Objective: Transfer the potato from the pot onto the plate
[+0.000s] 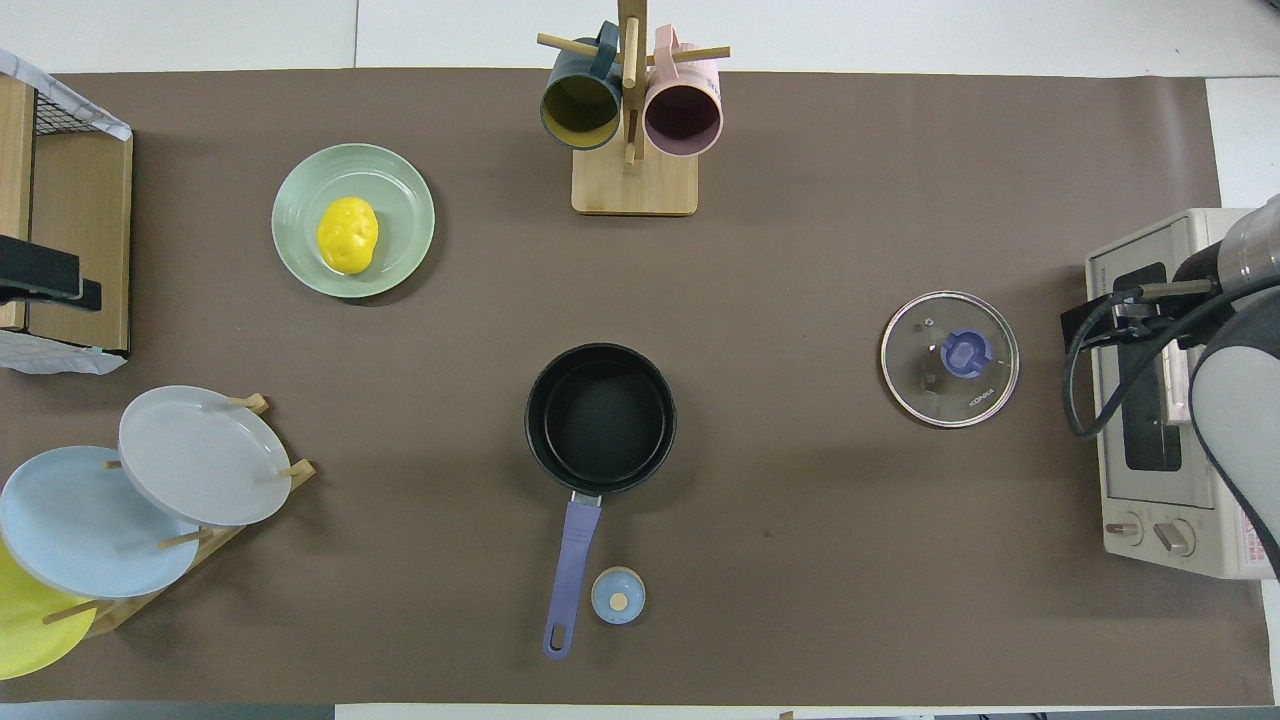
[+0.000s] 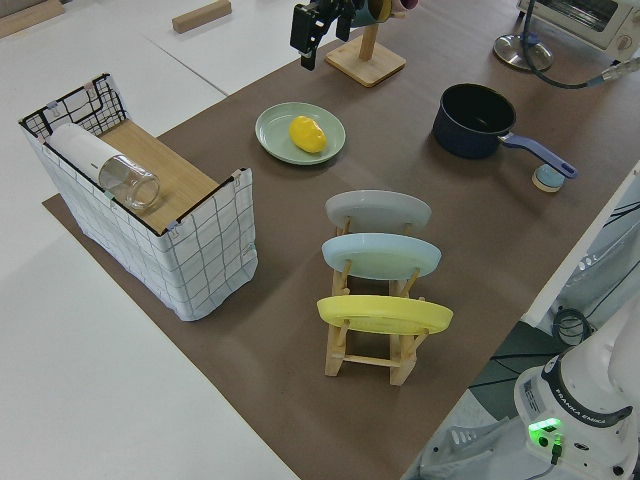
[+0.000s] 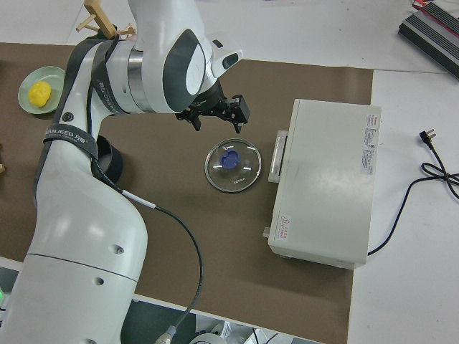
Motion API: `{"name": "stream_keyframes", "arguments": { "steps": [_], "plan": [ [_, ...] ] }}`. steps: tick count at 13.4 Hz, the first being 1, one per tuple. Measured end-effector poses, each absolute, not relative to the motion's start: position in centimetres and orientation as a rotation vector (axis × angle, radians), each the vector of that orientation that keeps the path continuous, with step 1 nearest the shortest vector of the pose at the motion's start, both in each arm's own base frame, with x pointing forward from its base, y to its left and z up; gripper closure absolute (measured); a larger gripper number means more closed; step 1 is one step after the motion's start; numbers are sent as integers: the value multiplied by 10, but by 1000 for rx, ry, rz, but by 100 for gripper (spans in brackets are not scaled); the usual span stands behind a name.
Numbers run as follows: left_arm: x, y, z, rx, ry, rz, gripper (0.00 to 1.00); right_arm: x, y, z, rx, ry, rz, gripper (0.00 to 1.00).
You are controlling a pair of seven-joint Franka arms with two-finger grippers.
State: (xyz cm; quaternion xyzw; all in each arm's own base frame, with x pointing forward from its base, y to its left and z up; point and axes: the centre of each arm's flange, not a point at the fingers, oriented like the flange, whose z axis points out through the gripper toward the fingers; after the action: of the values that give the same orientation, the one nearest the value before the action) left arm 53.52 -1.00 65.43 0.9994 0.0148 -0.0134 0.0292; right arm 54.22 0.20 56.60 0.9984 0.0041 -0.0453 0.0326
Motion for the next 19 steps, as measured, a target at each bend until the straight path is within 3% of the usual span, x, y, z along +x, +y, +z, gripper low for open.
{"name": "stream_keyframes", "arguments": {
  "steps": [5, 11, 19],
  "plan": [
    [501, -15, 627, 3084, 18, -156, 0, 542, 2, 566, 3073, 13, -139, 0],
    [514, -23, 645, 3119, -17, 12, 0, 542, 2, 566, 3073, 13, -139, 0],
    [532, -28, 626, 3127, -25, -82, 0, 542, 2, 566, 3073, 13, -139, 0]
  ]
}}
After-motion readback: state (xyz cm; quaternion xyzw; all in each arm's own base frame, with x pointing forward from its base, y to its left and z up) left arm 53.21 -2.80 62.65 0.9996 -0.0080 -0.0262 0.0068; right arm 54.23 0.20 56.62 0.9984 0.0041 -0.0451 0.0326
